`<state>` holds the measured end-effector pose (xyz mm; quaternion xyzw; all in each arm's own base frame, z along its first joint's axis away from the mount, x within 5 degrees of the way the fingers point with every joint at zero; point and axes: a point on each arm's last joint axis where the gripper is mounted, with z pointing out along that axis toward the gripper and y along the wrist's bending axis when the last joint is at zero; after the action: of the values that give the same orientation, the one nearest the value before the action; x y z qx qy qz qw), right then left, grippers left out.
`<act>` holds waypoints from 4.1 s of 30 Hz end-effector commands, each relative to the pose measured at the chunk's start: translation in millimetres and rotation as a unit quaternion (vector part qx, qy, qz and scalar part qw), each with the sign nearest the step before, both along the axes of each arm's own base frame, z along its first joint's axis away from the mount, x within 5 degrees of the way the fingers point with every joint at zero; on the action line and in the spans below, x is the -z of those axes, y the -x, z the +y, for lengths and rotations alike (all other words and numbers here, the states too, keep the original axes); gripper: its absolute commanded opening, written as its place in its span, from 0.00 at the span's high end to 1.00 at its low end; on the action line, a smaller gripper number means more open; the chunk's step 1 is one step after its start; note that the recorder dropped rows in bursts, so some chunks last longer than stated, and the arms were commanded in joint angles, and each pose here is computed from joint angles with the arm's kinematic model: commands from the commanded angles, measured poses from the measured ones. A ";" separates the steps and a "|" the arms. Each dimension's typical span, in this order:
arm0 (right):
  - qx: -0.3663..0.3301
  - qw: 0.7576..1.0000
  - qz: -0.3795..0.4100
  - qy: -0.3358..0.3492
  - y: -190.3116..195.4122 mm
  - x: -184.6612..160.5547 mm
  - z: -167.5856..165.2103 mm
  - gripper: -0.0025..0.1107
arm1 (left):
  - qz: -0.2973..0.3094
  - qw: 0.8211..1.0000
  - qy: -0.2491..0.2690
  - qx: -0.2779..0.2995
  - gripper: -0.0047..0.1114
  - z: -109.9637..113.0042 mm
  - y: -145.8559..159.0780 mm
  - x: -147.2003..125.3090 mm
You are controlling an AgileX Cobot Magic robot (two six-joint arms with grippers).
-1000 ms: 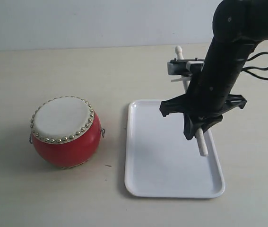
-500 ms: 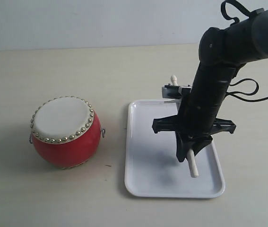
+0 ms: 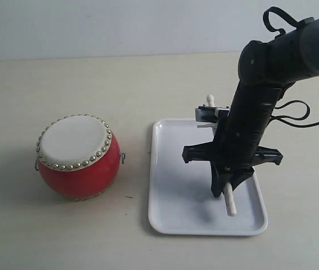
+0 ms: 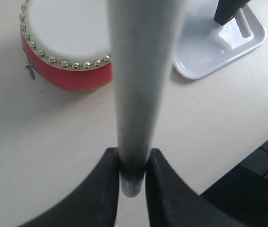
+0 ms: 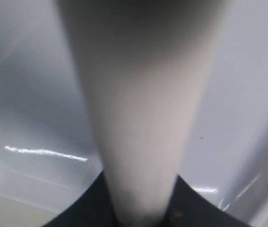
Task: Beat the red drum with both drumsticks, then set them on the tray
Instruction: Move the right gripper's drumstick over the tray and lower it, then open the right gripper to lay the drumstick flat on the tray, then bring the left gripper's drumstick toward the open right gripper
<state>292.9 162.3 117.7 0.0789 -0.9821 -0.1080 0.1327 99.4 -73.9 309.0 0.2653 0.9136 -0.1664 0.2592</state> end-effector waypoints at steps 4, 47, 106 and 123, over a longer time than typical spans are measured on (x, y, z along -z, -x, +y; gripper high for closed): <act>0.032 0.998 -0.007 0.059 -2.0 3.8 -10.6 0.98 | -0.007 1.000 0.000 0.007 0.96 -0.1 1.4 -2.8; 0.012 0.997 0.026 0.070 10.2 9.8 -16.0 0.64 | -0.012 1.000 -0.001 0.010 0.96 -0.2 0.8 -3.1; -0.277 0.671 -0.427 -0.540 115.9 -147.0 8.3 0.55 | 0.003 0.943 0.248 0.223 0.96 -79.6 -43.6 41.6; -0.290 0.639 -0.428 -0.569 113.7 -141.7 12.1 0.55 | -0.002 0.915 0.273 0.298 0.96 -91.6 -50.2 55.0</act>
<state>178.8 174.1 259.1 0.4627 -0.6057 -0.5482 -0.3443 149.2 -162.4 255.7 0.4505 0.7140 -0.4652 0.2660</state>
